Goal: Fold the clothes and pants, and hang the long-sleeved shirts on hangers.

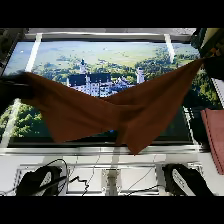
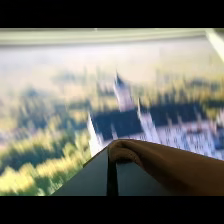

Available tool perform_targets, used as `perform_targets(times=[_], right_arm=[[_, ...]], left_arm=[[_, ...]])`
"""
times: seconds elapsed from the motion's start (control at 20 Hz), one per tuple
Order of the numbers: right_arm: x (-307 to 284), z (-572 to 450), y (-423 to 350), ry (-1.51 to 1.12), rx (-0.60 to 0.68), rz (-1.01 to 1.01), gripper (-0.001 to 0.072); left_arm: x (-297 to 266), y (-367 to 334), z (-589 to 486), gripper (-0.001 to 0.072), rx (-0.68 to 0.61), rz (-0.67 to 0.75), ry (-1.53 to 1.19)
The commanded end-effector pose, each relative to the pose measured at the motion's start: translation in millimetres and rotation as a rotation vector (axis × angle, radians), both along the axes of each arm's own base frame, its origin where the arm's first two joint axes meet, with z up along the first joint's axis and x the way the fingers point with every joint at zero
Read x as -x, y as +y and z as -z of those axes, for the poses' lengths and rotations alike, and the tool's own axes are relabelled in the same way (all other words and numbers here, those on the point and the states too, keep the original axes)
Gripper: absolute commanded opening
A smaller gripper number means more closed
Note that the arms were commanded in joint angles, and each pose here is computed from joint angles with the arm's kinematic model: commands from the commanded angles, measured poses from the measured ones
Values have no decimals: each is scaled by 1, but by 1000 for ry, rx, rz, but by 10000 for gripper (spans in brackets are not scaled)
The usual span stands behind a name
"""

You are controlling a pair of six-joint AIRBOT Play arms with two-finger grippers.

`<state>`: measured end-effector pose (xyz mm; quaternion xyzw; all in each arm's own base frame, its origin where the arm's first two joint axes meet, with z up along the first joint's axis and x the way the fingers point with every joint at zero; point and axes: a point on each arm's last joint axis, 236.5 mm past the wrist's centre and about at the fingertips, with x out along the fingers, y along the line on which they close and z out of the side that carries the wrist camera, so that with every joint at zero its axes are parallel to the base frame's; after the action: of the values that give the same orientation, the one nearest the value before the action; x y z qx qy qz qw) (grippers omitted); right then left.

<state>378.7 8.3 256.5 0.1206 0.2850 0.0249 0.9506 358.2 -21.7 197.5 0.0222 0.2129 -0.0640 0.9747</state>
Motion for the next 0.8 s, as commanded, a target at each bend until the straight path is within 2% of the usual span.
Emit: perform_targets(times=[0.0,0.25,0.35,0.55,0.6,0.65,0.7,0.75], right_arm=[[-64,115,-3,252,-55,3,23],[-138,226,3,327,-229,73,23],[-151,237,4,310,-279,99,23],[-168,220,-4,224,-271,121,29],[-169,217,-4,218,-271,120,123],[-168,217,-3,225,-272,116,371],[-165,220,-1,245,-270,108,532],[-159,224,-3,272,-257,102,548]], left_arm=[[-41,-10,115,13,103,-4,275],[-122,-19,188,13,325,-169,209],[-134,-23,192,13,319,-189,158],[-150,-21,160,14,297,-215,-5],[-152,-20,155,79,295,-220,-30],[-152,-20,153,380,295,-219,-35],[-152,-20,151,720,296,-218,-39],[-151,-22,147,696,300,-212,-42]])
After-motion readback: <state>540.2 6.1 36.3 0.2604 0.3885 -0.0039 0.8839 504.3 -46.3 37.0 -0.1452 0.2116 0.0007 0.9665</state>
